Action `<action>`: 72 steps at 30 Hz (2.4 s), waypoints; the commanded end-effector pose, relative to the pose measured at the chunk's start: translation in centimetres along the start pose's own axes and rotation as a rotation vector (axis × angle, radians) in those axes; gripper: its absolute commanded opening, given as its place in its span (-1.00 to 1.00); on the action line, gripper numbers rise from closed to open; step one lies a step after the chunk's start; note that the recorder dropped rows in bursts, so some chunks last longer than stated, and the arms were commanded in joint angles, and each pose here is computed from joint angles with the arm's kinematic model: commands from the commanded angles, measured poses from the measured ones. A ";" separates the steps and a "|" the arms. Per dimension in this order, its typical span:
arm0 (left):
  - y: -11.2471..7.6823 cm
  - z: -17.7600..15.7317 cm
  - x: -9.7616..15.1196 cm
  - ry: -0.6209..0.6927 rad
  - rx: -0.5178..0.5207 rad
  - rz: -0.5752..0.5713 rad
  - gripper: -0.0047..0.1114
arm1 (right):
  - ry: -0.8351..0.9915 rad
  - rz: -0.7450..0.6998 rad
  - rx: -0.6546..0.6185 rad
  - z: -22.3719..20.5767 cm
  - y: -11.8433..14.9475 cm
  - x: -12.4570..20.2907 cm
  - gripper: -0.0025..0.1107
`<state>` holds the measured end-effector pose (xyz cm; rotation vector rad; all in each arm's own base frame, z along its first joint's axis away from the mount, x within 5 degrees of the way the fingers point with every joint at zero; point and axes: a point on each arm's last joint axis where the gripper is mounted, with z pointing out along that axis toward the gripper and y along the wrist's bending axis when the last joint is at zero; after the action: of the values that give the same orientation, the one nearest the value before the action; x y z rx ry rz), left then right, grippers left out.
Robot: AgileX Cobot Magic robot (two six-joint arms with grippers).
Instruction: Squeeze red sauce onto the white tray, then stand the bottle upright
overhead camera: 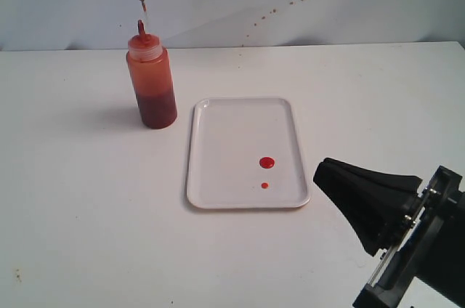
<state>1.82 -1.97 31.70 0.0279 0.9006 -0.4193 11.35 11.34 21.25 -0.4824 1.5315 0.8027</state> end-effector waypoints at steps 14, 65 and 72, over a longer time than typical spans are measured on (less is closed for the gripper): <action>4.6 -3.8 8.0 0.702 -0.366 0.258 -0.92 | -0.015 -0.003 -0.005 0.0 0.1 -0.2 -0.96; 5.7 -6.1 11.2 0.859 -0.430 0.254 -0.92 | -0.015 -0.001 -0.005 0.0 0.1 -0.2 -0.96; 5.9 -6.1 11.1 0.871 -0.416 0.339 -0.92 | -0.015 -0.001 -0.005 0.0 0.1 -0.2 -0.96</action>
<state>5.39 0.81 18.66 -0.0459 1.7921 0.1130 11.35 11.34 21.25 -0.4824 1.5315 0.8027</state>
